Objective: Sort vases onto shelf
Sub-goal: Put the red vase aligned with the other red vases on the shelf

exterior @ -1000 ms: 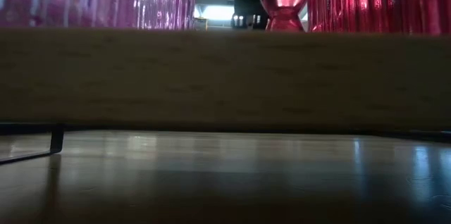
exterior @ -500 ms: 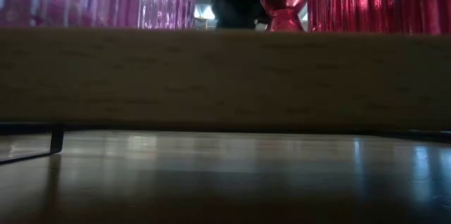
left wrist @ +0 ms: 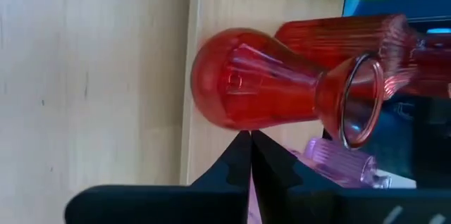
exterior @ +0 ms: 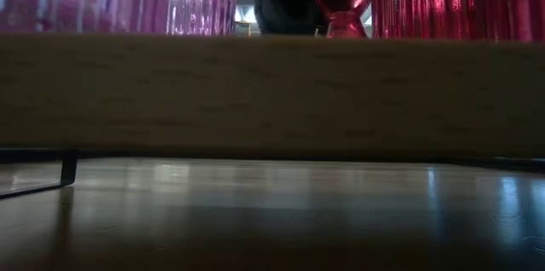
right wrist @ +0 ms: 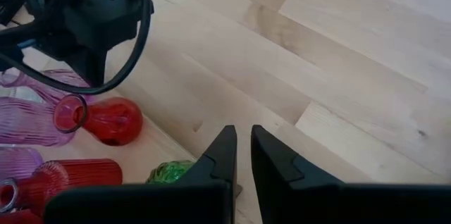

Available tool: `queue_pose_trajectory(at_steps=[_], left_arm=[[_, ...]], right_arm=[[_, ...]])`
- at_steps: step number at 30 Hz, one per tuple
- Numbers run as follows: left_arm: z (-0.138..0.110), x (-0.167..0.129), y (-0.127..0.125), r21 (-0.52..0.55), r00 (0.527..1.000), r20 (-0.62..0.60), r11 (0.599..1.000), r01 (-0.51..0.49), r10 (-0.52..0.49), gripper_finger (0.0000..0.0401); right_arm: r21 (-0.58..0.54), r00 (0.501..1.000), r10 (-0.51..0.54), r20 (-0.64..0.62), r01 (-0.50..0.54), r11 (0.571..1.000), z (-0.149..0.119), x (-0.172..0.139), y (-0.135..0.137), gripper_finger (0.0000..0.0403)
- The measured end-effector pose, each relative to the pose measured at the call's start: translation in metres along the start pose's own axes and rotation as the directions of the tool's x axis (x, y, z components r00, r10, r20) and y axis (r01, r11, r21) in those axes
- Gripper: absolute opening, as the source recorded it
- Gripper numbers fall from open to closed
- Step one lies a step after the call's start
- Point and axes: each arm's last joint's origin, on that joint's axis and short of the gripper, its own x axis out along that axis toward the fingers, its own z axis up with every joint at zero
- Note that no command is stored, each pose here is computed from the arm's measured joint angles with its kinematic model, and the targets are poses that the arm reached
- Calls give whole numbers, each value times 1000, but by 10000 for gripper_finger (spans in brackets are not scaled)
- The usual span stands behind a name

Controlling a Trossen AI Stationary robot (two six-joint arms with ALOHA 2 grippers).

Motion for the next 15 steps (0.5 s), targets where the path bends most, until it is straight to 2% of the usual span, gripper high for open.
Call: queue_pose_trajectory(at_steps=[15], left_arm=[[6,5,-12,38,994,42,994,102,-103,2]], right_arm=[[20,1000,1,-3,-1,1000,0,0,0,28]])
